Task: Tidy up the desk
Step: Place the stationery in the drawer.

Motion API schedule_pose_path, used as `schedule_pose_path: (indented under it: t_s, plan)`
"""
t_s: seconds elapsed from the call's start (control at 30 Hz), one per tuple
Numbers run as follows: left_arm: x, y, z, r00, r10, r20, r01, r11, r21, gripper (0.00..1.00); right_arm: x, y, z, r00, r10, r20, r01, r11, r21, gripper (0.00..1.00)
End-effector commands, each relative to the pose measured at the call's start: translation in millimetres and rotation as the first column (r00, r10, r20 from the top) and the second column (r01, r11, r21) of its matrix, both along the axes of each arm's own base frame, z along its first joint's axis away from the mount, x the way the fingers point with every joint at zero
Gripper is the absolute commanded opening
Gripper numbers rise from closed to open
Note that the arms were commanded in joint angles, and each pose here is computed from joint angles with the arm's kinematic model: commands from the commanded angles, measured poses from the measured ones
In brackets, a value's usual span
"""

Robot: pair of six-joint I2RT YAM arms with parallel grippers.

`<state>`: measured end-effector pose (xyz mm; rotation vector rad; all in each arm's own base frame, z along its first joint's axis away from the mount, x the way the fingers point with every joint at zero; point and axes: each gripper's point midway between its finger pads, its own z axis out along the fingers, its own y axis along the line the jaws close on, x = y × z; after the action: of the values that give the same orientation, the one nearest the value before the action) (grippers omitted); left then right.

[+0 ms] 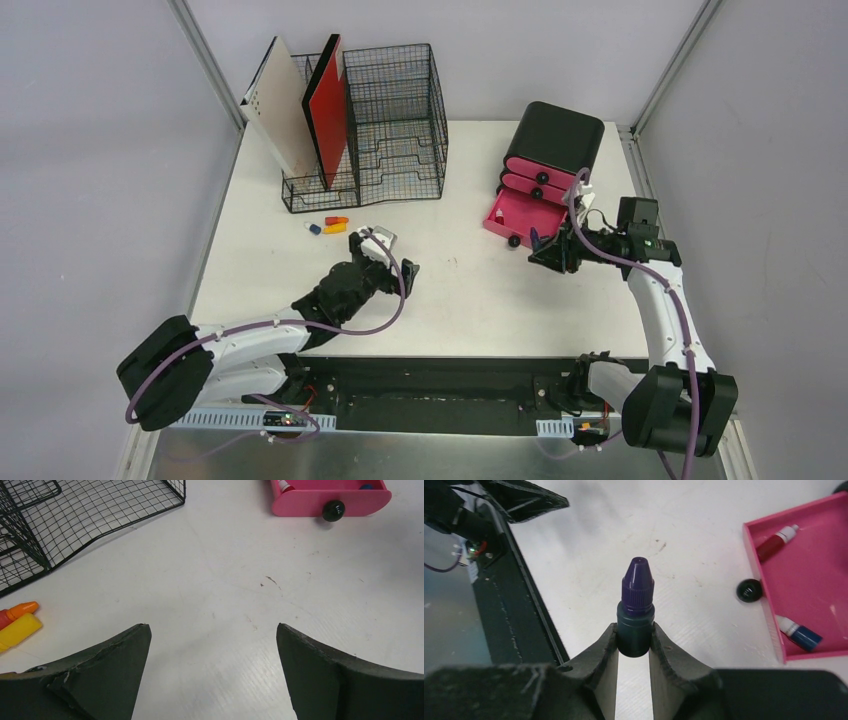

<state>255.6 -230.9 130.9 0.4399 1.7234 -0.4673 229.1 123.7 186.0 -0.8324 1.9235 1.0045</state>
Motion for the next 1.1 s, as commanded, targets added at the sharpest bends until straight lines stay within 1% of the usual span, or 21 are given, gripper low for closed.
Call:
schedule_pose_path:
  t_s: [0.0,0.17,0.4,0.63,0.7,0.83,1.07]
  plan:
    - [9,3,23,0.997,0.035,0.075,-0.032,0.999,-0.042,0.99,24,-20,5,0.988,-0.057,0.145,0.078,0.986,-0.144,0.01]
    - [12,7,18,0.995,0.063,0.071,-0.060,0.997,-0.048,0.99,40,-37,-5,0.975,-0.113,0.189,0.160,0.954,-0.255,0.02]
    - [7,21,19,0.990,0.107,0.092,-0.097,0.989,-0.109,0.99,66,-47,-7,0.952,-0.156,0.263,0.249,0.896,-0.367,0.06]
    - [4,23,19,0.989,0.105,0.100,-0.093,0.988,-0.121,0.99,98,-55,-14,0.953,-0.170,0.252,0.275,0.834,-0.478,0.09]
    - [5,23,18,0.989,0.107,0.099,-0.095,0.988,-0.120,0.99,109,-58,-14,0.951,-0.179,0.252,0.286,0.819,-0.498,0.12]
    - [5,23,18,0.990,0.107,0.096,-0.096,0.989,-0.115,0.99,124,-57,-14,0.954,-0.177,0.244,0.283,0.804,-0.523,0.22]
    - [6,21,18,0.990,0.106,0.092,-0.095,0.989,-0.110,0.99,140,-54,-31,0.964,-0.176,0.198,0.260,0.773,-0.579,0.37]
